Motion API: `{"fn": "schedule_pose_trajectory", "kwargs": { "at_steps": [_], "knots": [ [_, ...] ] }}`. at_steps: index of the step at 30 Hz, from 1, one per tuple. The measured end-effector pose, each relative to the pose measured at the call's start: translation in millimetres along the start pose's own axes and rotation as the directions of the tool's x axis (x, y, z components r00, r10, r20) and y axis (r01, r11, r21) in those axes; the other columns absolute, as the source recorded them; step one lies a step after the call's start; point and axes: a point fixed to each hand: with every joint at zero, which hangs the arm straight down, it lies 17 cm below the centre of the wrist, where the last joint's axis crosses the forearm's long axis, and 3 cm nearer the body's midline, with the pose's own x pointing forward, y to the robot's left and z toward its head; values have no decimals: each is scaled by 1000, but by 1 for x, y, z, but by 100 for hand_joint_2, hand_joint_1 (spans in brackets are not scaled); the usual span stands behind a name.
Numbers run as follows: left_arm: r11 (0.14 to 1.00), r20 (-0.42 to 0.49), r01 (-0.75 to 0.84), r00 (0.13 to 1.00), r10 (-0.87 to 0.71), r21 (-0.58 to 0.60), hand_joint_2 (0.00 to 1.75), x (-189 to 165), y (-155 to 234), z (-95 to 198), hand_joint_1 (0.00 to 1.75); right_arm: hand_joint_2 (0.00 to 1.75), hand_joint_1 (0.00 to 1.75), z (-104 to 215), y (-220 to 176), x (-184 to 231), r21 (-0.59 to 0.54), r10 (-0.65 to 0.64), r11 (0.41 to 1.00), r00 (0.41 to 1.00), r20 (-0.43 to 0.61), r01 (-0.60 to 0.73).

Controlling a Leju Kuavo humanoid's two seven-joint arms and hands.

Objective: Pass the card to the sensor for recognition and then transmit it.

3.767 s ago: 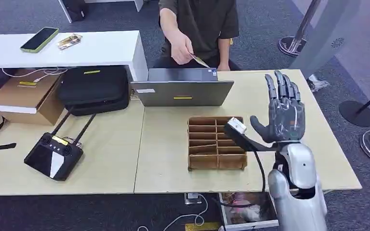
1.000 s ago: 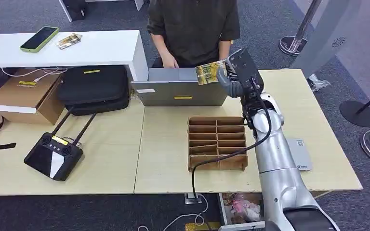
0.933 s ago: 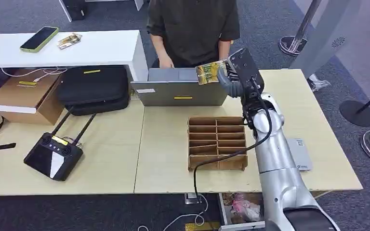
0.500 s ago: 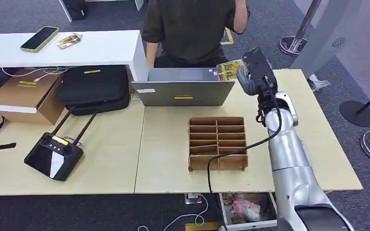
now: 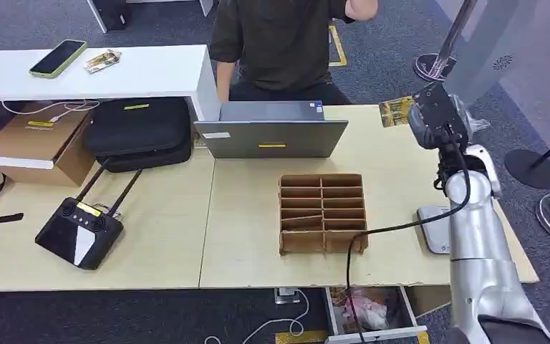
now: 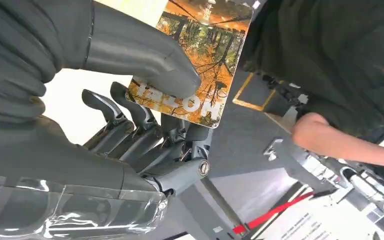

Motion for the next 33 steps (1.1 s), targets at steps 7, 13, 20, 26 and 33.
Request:
{"fn": "schedule_pose_trajectory", "kwargs": {
  "at_steps": [7,13,20,26,33],
  "knots": [
    [1000,-3,-1,1000,1,4,0,-1,1,0,0,175,175,26,-8,-33,-15,30,999,999,-44,-31],
    [1000,-5,-1,1000,1,4,0,-2,1,0,0,175,175,57,-14,-65,-30,33,999,995,-94,-36],
    [1000,-8,-2,1000,2,7,0,-2,2,0,0,175,175,91,-18,-101,-31,32,999,986,-164,-38],
    [1000,-10,-11,1000,11,11,0,-3,3,0,0,175,175,119,-29,-129,-46,31,998,975,-218,-42],
    [1000,-10,-10,1000,10,11,0,-3,3,0,0,175,175,149,-35,-155,-56,30,997,963,-267,-47]
  ]
}}
